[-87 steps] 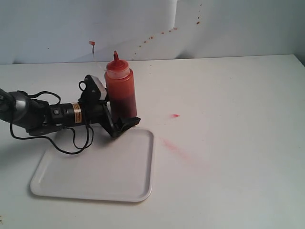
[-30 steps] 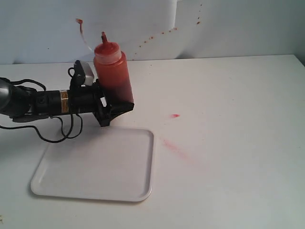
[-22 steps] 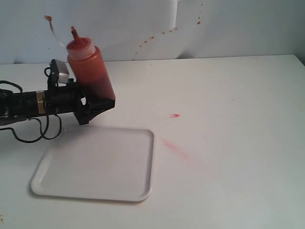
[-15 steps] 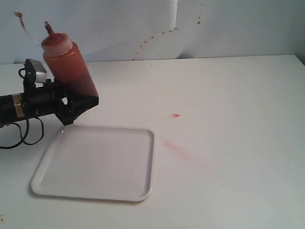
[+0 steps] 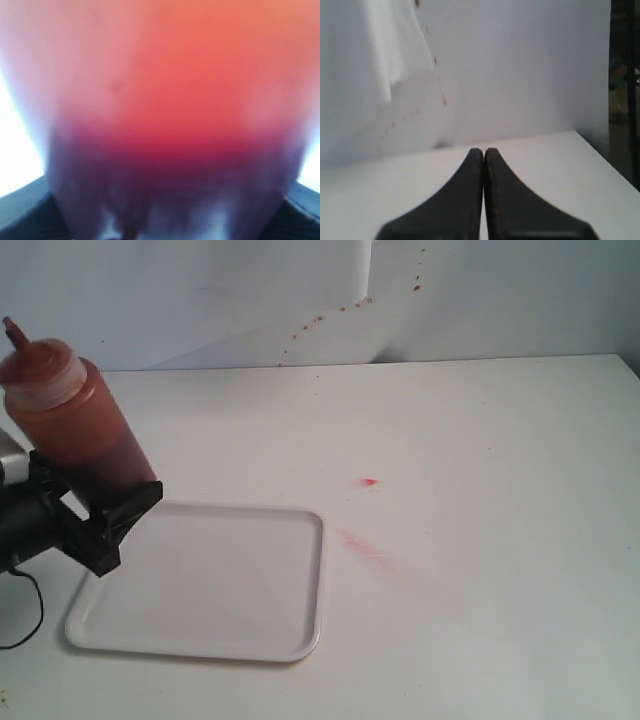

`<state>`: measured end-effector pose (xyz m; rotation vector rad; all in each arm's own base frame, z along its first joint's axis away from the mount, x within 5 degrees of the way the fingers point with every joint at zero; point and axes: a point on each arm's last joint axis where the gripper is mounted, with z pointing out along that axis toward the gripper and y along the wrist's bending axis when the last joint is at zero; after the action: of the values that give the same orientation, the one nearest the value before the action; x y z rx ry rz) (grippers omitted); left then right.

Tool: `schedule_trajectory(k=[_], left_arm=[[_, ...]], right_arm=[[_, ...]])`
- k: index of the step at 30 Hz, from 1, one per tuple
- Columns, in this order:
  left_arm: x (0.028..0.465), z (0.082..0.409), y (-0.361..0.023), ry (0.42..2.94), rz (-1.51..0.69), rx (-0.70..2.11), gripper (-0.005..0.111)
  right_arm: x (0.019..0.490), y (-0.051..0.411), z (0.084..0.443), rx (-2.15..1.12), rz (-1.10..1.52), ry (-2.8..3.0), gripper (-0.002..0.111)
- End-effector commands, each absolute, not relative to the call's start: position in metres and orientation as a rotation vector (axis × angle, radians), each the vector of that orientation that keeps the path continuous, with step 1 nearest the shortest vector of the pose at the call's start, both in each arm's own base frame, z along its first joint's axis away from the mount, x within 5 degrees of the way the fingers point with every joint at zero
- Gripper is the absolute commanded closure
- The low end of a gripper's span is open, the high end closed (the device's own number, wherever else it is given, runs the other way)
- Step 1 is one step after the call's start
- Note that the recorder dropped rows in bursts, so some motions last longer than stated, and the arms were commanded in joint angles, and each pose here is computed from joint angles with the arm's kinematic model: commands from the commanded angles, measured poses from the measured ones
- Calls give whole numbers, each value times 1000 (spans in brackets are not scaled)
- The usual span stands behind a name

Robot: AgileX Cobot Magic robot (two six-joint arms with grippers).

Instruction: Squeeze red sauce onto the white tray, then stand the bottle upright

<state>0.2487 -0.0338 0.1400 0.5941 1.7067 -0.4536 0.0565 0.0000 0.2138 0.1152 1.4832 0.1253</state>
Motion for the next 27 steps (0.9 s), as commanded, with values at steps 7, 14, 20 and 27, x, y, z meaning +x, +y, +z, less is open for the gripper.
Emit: schedule_trajectory(k=[7, 14, 20, 27], left_arm=[[220, 205, -28, 1469, -388, 403, 107], [211, 249, -31, 1420, -312, 494, 107], [204, 298, -32, 1524, -151, 715, 107], [197, 324, -21, 1613, 133, 864, 107]], right_arm=[[48, -2, 253, 401, 491, 1260, 108], [28, 2, 307, 353, 522, 1218, 108], [26, 9, 358, 271, 517, 1314, 108], [53, 42, 422, -192, 574, 1430, 108]])
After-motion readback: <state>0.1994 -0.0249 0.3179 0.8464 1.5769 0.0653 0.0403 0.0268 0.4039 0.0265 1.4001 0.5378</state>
